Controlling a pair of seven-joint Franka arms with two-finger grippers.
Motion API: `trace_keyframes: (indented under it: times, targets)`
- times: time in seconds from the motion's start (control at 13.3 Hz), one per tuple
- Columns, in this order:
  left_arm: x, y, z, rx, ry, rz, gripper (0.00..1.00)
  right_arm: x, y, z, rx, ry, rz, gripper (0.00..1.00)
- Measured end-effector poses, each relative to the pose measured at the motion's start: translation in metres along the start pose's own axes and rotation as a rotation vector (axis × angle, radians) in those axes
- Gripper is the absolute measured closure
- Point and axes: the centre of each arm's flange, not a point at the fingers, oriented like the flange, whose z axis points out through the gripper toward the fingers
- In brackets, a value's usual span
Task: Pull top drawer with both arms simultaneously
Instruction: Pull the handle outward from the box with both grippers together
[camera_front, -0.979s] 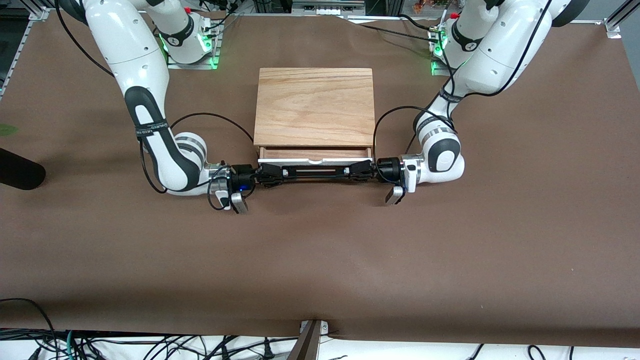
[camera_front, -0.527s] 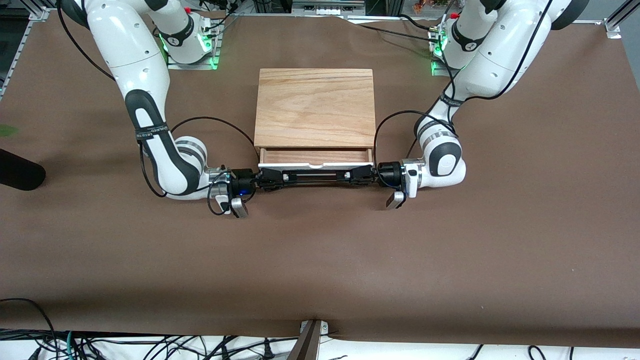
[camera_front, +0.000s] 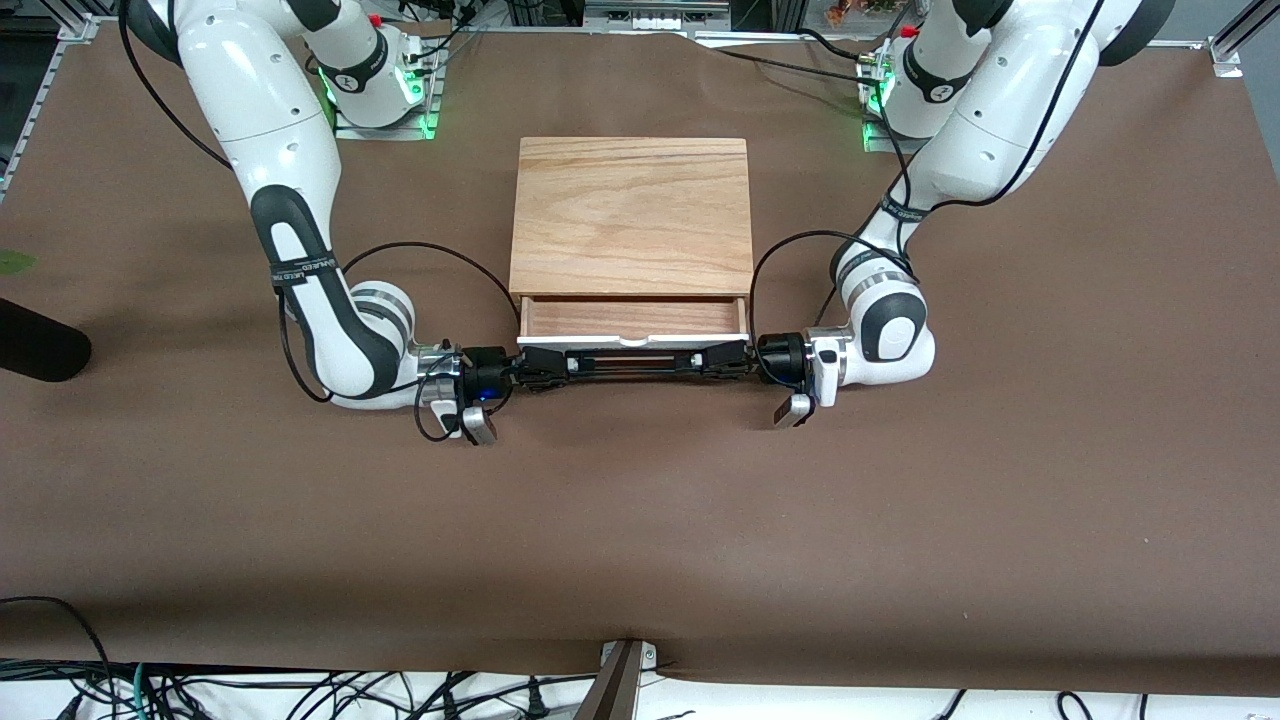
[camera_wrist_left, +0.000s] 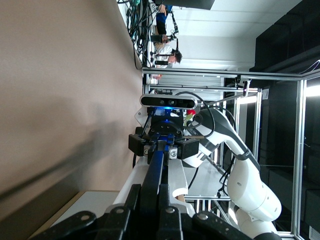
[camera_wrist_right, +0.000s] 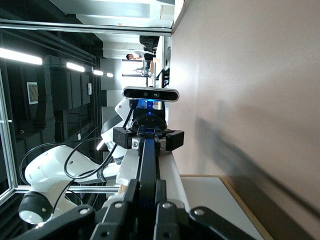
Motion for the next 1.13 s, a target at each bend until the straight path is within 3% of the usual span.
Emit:
trace_keyframes:
  times: [1.13]
  targets:
    - [0.0085,-0.0034,-0.0004,-0.016,-0.017,-0.037,0.82,0.0050,0.0003,0.0002,-0.002,0.004,0.010,0.82]
